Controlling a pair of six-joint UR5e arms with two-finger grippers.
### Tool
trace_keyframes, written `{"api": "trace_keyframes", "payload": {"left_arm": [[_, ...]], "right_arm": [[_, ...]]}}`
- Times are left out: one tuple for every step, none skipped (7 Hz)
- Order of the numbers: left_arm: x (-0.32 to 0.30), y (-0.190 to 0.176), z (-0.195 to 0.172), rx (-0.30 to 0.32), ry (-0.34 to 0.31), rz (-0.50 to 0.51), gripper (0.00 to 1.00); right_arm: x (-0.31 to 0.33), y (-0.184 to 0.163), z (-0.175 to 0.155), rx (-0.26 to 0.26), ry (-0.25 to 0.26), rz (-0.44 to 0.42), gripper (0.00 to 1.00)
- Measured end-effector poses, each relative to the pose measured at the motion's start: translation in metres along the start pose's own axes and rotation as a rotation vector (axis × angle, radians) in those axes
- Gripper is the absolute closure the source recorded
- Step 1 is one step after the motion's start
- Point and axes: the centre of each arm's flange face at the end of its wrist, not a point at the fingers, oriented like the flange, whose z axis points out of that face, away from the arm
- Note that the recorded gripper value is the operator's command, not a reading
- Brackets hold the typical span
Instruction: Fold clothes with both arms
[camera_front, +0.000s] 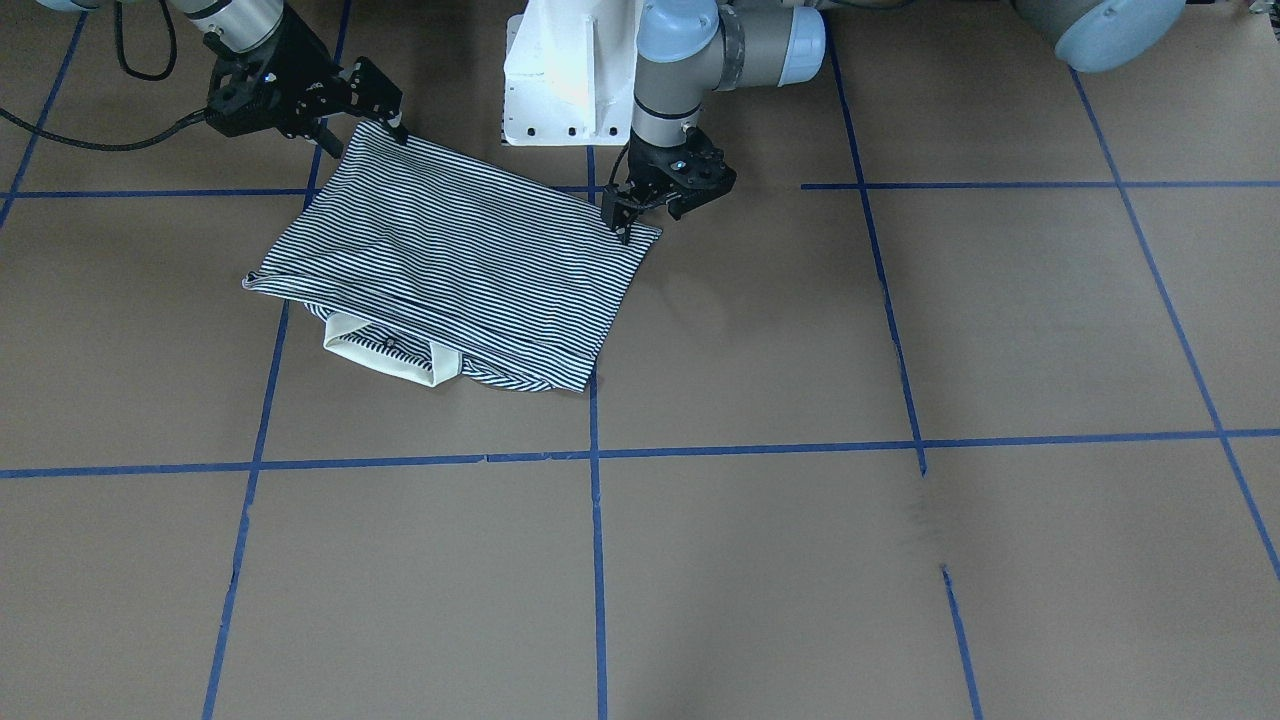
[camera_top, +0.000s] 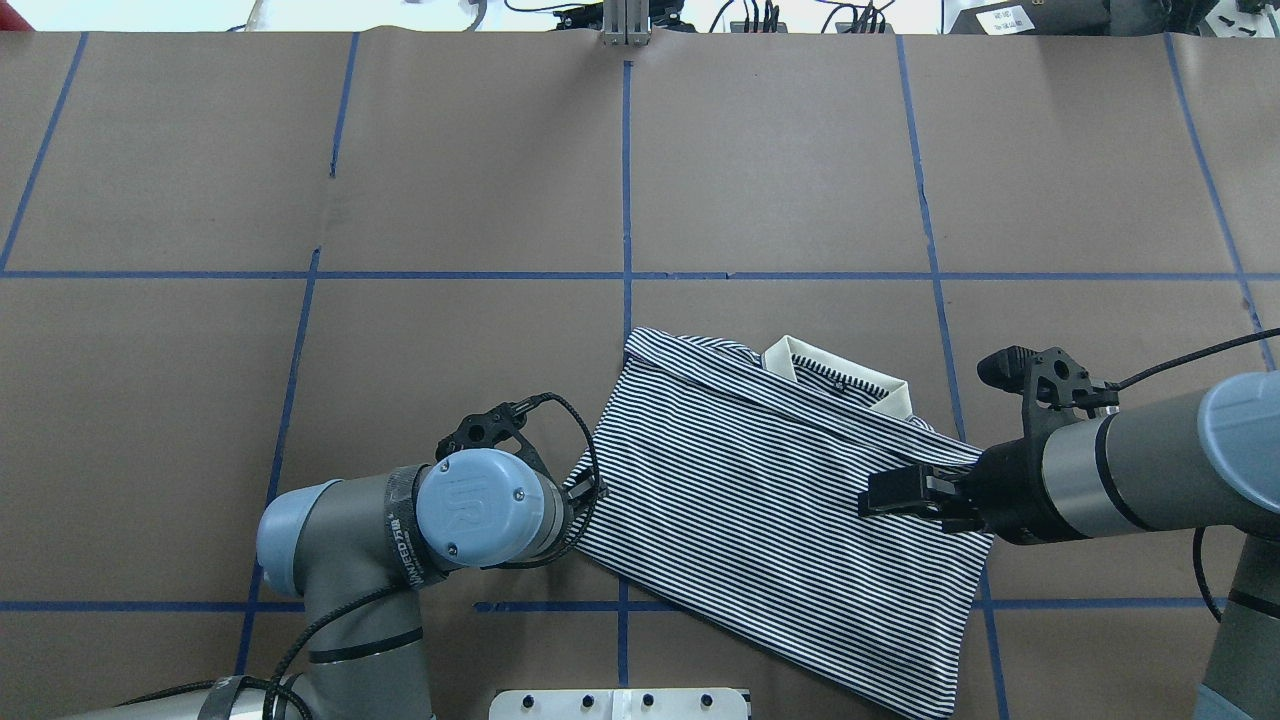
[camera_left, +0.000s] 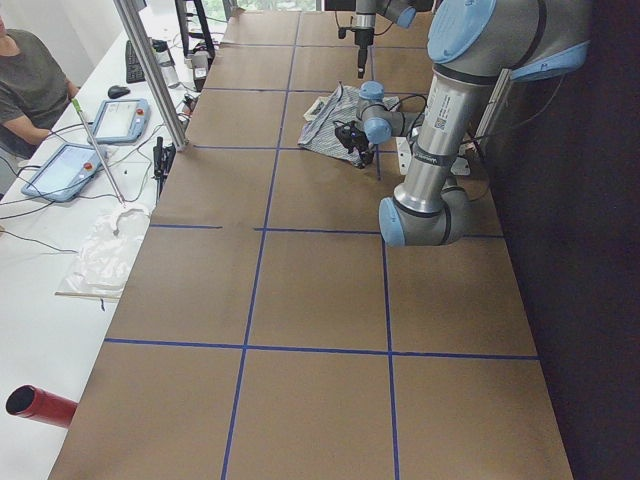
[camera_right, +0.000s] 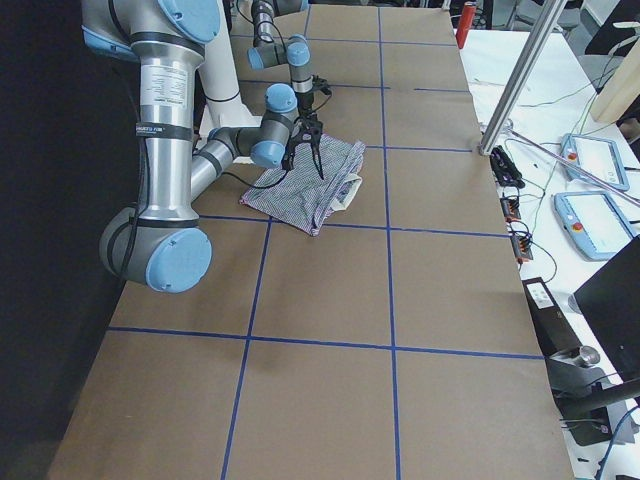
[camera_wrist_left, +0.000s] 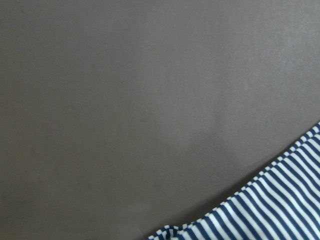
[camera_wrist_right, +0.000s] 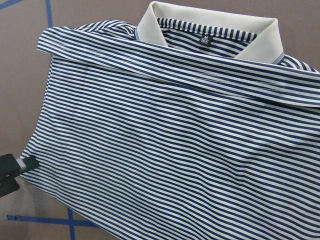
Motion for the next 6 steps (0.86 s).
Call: {"api": "trace_keyframes", "payload": {"left_arm": [[0.000, 0.000, 0.000, 0.000, 0.002, 0.000, 1.00], [0.001, 0.000, 0.000, 0.000, 0.003, 0.004, 1.00], [0.001, -0.001, -0.001, 0.001, 0.005, 0.010, 1.00], [0.002, -0.001, -0.003, 0.000, 0.009, 0.015, 1.00], [0.003, -0.004, -0.006, 0.002, 0.015, 0.015, 1.00], [0.006, -0.014, -0.010, 0.014, 0.022, 0.006, 1.00]], "right_arm": [[0.001, 0.000, 0.000, -0.001, 0.001, 0.001, 0.00], [0.001, 0.000, 0.000, -0.001, 0.002, 0.002, 0.00], [0.002, 0.000, 0.001, -0.001, 0.004, 0.004, 0.00], [0.003, -0.001, 0.001, -0.001, 0.007, 0.005, 0.00], [0.003, -0.001, 0.002, -0.001, 0.009, 0.006, 0.00], [0.004, -0.001, 0.002, -0.001, 0.009, 0.006, 0.00]]}}
